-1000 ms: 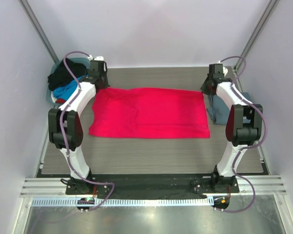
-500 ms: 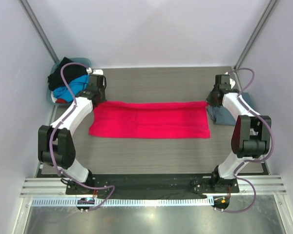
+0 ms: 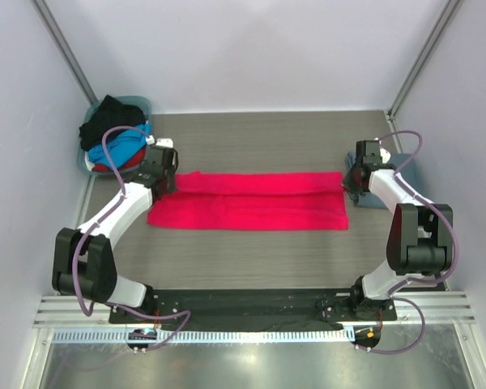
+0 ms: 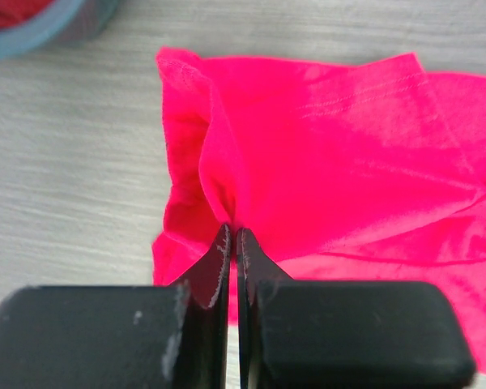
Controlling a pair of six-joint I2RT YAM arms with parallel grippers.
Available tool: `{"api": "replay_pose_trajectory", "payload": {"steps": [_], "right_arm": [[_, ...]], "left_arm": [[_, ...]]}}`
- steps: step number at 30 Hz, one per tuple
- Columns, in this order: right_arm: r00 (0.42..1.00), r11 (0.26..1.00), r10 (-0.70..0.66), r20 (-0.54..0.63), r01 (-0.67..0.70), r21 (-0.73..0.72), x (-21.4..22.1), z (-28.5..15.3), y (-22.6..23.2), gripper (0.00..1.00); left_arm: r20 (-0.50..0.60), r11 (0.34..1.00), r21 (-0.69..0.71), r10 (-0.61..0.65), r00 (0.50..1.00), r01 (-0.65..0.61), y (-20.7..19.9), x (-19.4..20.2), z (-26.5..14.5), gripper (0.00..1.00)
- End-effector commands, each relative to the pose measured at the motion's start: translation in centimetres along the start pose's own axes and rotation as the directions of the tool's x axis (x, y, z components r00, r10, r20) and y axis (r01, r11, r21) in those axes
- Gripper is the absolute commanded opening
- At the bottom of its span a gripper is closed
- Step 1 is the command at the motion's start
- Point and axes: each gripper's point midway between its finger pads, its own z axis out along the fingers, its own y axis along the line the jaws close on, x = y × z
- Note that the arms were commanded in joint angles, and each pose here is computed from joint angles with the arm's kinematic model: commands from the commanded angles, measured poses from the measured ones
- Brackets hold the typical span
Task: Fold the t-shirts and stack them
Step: Fold the tshirt
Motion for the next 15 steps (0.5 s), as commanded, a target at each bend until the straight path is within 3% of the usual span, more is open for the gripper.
{"api": "replay_pose_trajectory", "payload": {"steps": [1, 5, 6, 7, 8, 9, 11, 13, 15], "right_arm": [[0.997, 0.999, 0.042, 0.066, -0.042, -0.006, -1.0, -0.7, -0.3, 0.01], [0.994, 0.997, 0.078, 0.071, -0.079, 0.009, 0.7, -0.3, -1.4, 0.01], [0.993, 0.995, 0.095, 0.068, -0.096, 0.012, 1.5, 0.1, -1.8, 0.08], [0.992, 0.995, 0.102, 0.076, -0.104, 0.012, 1.6, -0.1, -2.1, 0.20], [0.990, 0.994, 0.109, 0.088, -0.111, 0.007, 1.6, -0.3, -2.1, 0.32], [0.986, 0.993, 0.120, 0.113, -0.120, -0.005, 1.4, -0.5, -2.2, 0.44], [0.972, 0.992, 0.124, 0.200, -0.117, -0.048, -0.4, -2.4, -1.8, 0.53], [0.961, 0.990, 0.114, 0.252, -0.090, -0.106, -1.9, -4.2, -0.7, 0.54], [0.961, 0.986, 0.061, 0.269, -0.017, -0.165, -2.7, -5.5, 1.2, 0.52]], "left_arm": [[0.005, 0.999, -0.004, -0.043, 0.999, 0.043, 0.2, 0.2, -0.7, 0.00], [-0.082, 0.997, -0.023, -0.071, 0.994, 0.069, 0.3, 3.1, -1.0, 0.08], [-0.088, 0.996, -0.031, -0.083, 0.993, 0.081, 0.0, 3.5, -1.1, 0.13], [-0.082, 0.993, -0.071, -0.095, 0.992, 0.089, 0.5, 3.8, -1.3, 0.23], [-0.083, 0.991, -0.087, -0.105, 0.991, 0.098, 0.6, 4.0, -1.8, 0.44], [-0.064, 0.992, -0.071, -0.105, 0.992, 0.100, 0.0, 3.8, -2.4, 0.48], [0.013, 0.993, -0.048, -0.111, 0.994, 0.112, -0.4, 2.6, -4.1, 0.70], [0.067, 0.992, -0.021, -0.124, 0.990, 0.126, -0.3, 1.8, -5.2, 0.88], [0.143, 0.987, 0.009, -0.158, 0.977, 0.158, 0.0, 0.2, -6.7, 0.93]]}}
